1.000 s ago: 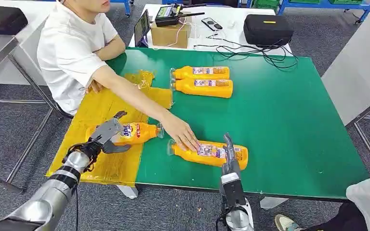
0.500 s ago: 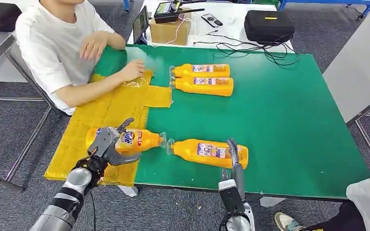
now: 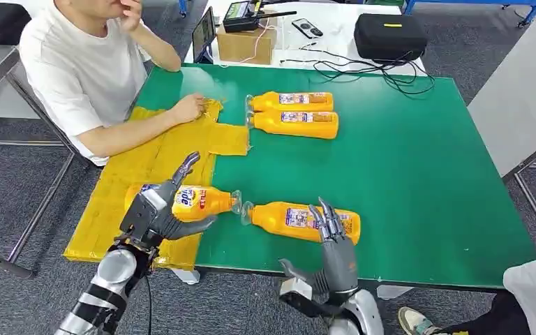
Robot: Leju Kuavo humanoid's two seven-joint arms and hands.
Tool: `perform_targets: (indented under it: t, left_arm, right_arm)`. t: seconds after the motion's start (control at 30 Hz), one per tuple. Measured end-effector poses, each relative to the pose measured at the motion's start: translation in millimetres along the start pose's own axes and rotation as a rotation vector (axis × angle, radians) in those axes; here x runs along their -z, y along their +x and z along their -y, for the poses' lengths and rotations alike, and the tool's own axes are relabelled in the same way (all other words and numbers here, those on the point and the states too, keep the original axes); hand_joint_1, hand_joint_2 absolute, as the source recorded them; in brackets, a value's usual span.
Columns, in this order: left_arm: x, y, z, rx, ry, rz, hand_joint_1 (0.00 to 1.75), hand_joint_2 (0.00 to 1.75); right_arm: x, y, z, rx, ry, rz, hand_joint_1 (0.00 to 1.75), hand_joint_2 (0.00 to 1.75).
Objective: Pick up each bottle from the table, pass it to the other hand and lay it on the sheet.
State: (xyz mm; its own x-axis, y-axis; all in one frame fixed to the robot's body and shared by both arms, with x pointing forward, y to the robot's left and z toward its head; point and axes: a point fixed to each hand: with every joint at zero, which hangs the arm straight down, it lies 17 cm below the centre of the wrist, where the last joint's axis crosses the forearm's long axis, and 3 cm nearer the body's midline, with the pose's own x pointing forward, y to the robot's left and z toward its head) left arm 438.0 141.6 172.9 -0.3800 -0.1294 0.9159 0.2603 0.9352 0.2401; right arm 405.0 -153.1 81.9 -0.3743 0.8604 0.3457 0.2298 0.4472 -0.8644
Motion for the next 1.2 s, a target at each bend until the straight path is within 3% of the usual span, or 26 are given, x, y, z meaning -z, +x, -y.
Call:
perform_targets:
  t: [0.2, 0.77, 0.8, 0.83, 1.2]
  left_arm:
    - [-15.1, 29.4, 18.5, -0.173, -0.051, 0.037, 0.0, 1.75]
    - [-20.7, 35.6, 30.4, -0.234, -0.05, 0.027, 0.0, 1.75]
    - [-20.6, 35.5, 30.5, -0.235, -0.05, 0.026, 0.0, 1.75]
    - [-20.5, 35.5, 30.8, -0.24, -0.051, 0.024, 0.0, 1.75]
    - [-15.0, 40.3, 35.5, -0.277, -0.069, 0.028, 0.0, 1.75]
  right_arm:
    - [18.3, -46.0, -5.2, -0.14, 0.081, -0.07, 0.0, 1.75]
    - [33.3, -84.8, -61.9, -0.132, 0.411, -0.204, 0.0, 1.75]
    - [35.0, -84.9, -62.8, -0.133, 0.42, -0.203, 1.24, 1.75]
    - [36.9, -85.0, -65.5, -0.13, 0.44, -0.202, 1.75, 1.75]
    - [51.8, -117.5, -76.8, -0.16, 0.651, -0.257, 1.75, 1.75]
